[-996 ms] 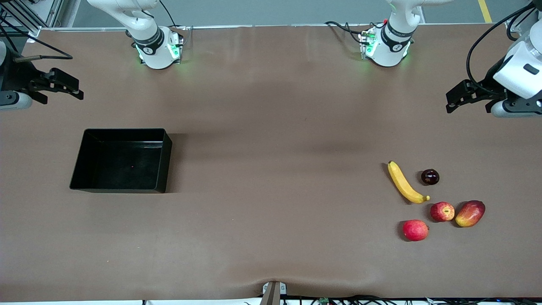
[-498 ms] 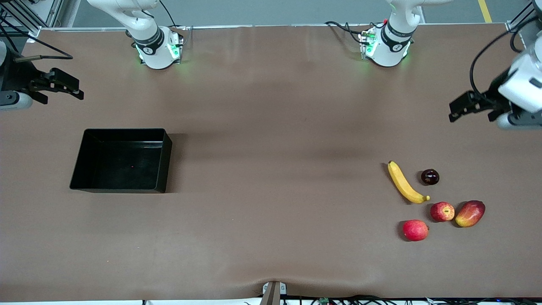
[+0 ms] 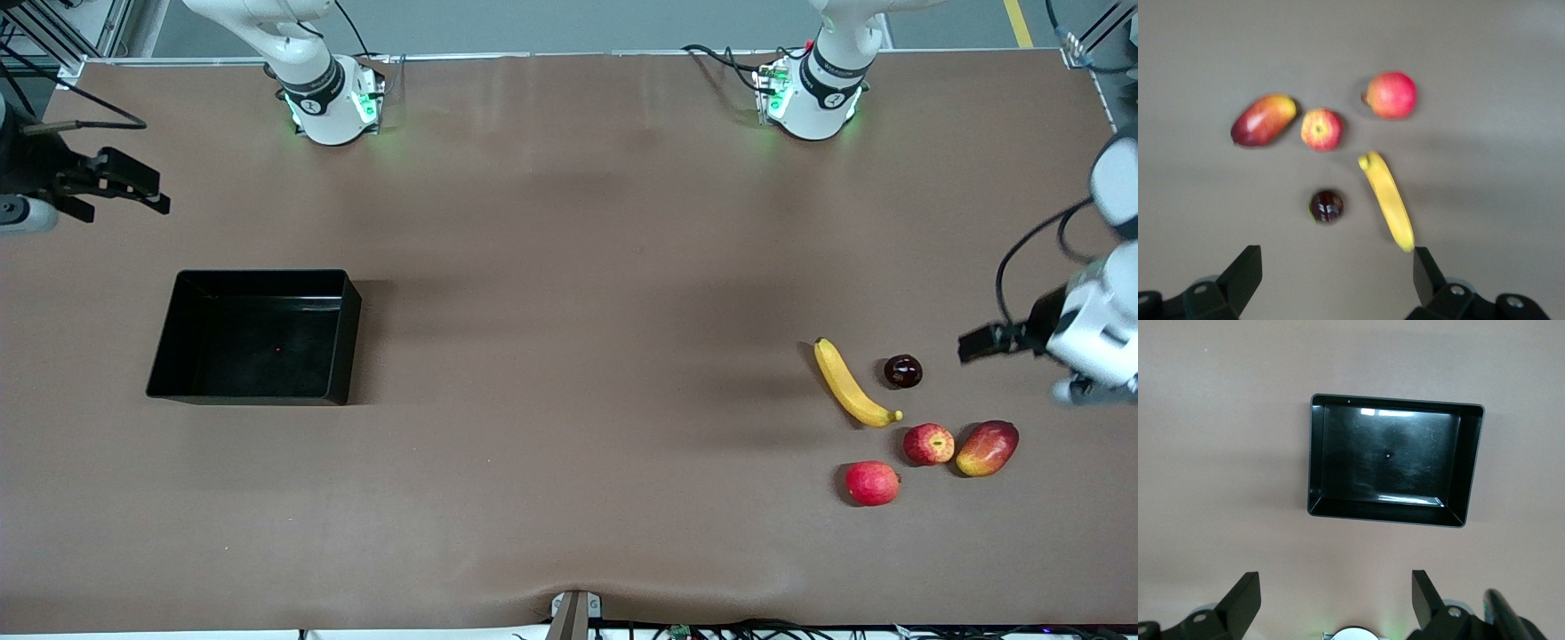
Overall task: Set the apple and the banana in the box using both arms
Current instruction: 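Grasp the red-yellow apple with the left gripper while the right gripper grips the box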
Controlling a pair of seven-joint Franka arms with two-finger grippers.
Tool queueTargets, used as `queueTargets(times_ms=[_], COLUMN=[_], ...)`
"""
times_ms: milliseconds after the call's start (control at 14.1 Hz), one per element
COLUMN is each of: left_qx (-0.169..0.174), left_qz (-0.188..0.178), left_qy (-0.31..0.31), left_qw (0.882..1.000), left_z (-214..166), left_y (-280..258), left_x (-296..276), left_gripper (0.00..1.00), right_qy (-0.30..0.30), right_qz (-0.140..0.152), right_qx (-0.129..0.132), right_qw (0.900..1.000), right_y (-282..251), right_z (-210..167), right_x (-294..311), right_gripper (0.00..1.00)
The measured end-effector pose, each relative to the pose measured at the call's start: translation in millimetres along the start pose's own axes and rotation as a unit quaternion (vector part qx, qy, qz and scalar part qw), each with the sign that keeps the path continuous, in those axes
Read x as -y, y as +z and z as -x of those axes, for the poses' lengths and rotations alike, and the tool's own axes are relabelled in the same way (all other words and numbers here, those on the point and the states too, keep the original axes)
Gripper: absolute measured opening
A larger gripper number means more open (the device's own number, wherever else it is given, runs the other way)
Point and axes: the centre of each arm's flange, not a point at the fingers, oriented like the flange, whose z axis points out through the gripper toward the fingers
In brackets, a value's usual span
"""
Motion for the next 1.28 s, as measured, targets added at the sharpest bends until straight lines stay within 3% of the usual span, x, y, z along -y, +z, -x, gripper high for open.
queueTargets(times_ms=[213, 783, 996, 1139, 1281], left_qx=[-0.001, -0.005, 0.003, 0.003, 0.001], left_qz=[-0.026, -0.013, 0.002, 0.006, 0.008], left_qy=[0.015, 0.066, 0.069, 0.078, 0.082], left_qw=[1.000, 0.998, 0.998, 0.997, 0.997], left_z=[-20.3, -41.7, -41.1, -41.2, -41.5], left_y=[60.6, 189.5, 210.0, 222.9, 237.0], left_x=[0.4, 57.2, 50.3, 46.2, 45.3], left_gripper=[1.00, 1.00, 1.00, 1.00, 1.00], right_qy=[0.025, 0.066, 0.080, 0.053, 0.031], right_qz=[-0.006, -0.043, -0.033, -0.002, 0.005], right_qx=[0.023, 0.119, 0.091, 0.076, 0.071], right_qw=[0.999, 0.990, 0.992, 0.996, 0.997], right_y=[25.0, 142.3, 176.0, 209.7, 254.0], right_z=[-18.7, -57.5, -70.5, -83.0, -89.9], right_x=[-33.4, -138.1, -170.6, -182.4, -191.5], right_gripper=[1.00, 1.00, 1.00, 1.00, 1.00])
